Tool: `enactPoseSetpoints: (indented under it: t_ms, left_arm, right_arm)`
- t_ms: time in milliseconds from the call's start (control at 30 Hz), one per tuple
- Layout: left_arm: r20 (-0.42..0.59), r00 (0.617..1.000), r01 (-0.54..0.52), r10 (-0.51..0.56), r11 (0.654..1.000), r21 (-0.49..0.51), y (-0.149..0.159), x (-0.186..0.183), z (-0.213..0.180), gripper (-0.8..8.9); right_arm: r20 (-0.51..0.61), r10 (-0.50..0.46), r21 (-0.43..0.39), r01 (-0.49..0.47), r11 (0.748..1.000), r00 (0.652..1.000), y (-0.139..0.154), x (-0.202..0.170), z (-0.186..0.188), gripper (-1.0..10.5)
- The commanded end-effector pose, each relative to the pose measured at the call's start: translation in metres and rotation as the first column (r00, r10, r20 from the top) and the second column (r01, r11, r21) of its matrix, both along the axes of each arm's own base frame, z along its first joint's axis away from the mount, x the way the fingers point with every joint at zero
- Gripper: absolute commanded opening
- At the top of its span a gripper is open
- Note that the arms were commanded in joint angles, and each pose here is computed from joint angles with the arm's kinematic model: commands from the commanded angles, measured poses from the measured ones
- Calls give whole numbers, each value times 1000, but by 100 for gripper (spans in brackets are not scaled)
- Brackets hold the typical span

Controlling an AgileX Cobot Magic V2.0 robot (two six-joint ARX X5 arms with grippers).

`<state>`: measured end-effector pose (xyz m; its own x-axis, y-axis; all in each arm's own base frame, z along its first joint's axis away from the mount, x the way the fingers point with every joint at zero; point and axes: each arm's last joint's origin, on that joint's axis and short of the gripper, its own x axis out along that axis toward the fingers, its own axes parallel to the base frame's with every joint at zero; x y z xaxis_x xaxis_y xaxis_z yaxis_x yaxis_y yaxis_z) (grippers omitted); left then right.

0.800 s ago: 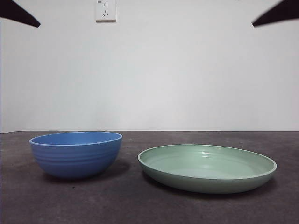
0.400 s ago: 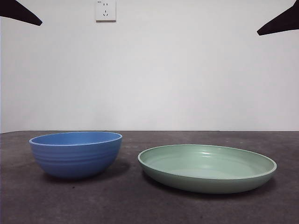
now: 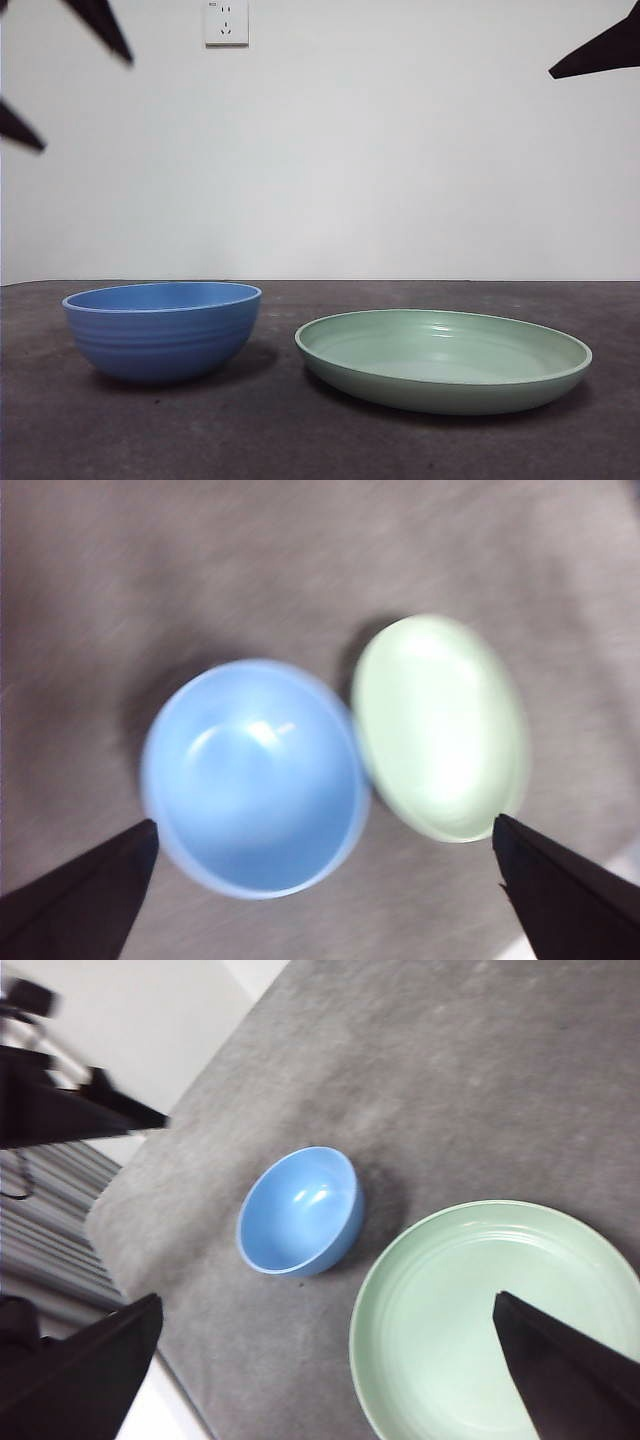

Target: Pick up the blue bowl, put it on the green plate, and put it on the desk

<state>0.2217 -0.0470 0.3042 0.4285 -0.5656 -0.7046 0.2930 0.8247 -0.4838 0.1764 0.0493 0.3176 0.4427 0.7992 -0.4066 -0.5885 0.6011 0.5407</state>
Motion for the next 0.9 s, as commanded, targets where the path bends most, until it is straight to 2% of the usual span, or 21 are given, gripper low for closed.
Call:
enactPoseSetpoints:
  t_ms: [33, 367, 733, 900]
  left_arm:
    - [-31, 999, -8, 10, 997, 72, 0, 14, -10, 622]
    - [-222, 975, 31, -7, 994, 104, -7, 49, -61, 621]
    - [-312, 950, 53, -15, 992, 114, -14, 73, -101, 609]
    - [-333, 943, 59, -16, 991, 117, -16, 76, -109, 525]
  right_arm:
    - [13, 20, 11, -20, 1000, 1000, 1, 1, 4, 649]
    - [-3, 19, 10, -19, 1000, 1000, 1, 0, 3, 649]
    - [-5, 19, 9, -19, 1000, 1000, 1, 0, 3, 649]
    - [-15, 19, 8, -19, 1000, 1000, 1, -1, 2, 649]
